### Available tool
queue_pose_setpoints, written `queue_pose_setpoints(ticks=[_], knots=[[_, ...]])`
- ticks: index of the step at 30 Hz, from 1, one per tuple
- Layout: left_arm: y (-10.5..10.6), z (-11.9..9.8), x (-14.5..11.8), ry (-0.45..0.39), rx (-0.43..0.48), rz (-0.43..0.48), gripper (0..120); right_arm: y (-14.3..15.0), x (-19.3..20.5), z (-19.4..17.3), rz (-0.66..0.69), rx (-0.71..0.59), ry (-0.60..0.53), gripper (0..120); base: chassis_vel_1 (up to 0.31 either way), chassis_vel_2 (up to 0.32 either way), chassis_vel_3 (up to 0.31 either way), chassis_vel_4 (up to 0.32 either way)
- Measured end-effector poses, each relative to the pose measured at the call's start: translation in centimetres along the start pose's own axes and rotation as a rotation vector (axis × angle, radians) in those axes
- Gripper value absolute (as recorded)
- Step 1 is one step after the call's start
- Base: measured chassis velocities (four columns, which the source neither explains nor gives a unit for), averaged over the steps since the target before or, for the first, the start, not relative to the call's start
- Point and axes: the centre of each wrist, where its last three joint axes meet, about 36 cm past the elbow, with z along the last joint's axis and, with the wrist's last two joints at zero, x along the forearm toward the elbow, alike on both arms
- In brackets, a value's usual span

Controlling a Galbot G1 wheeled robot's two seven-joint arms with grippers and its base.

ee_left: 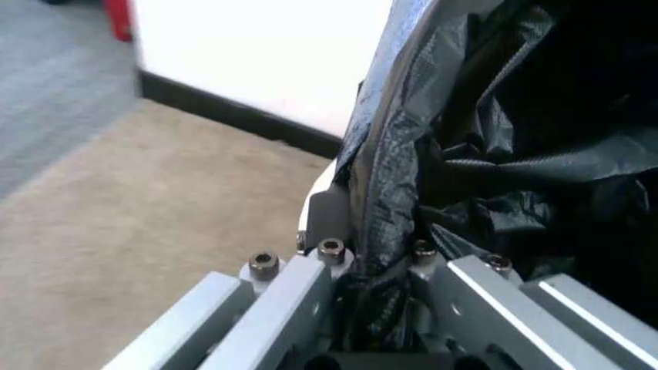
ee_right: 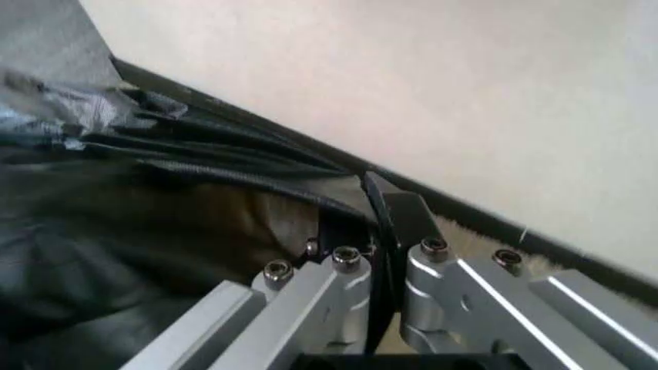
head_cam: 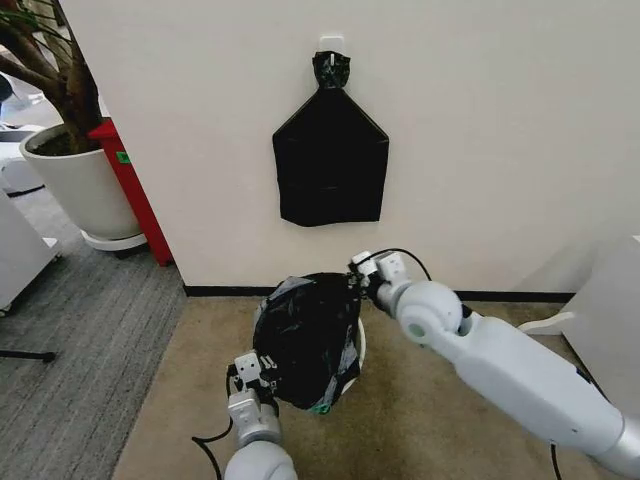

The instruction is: Place the garbage bag over the trash bin.

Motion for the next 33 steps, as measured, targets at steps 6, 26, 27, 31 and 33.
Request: queue_pose_setpoints(ticks=[6,26,27,31,33], knots=[[0.1,-4.7,0.4,0.082,0.184,0.175,0,-3.6,1.8,2.7,0.007,-0.091,0.015,0,0.000,0.000,0.000,0.000],[-1.4,-4.9,-2.4,0.112,0.273,0.009,0,-3.0,2.1,1.5,0.018,-0.059,-0.066,0,0.000,0.000,0.000,0.000],[-1.5,-5.2,-2.7,0.107,0.288,0.002,0,-3.0,2.1,1.4,0.022,-0.078,-0.071,0,0.000,0.000,0.000,0.000],[-1.8,-5.6,-3.1,0.104,0.317,-0.008,0,-3.1,2.2,1.8,0.025,-0.112,-0.074,0,0.000,0.000,0.000,0.000],[-1.9,-5.8,-3.3,0.106,0.330,-0.015,0,-3.3,2.2,2.4,0.029,-0.128,-0.070,0,0.000,0.000,0.000,0.000]])
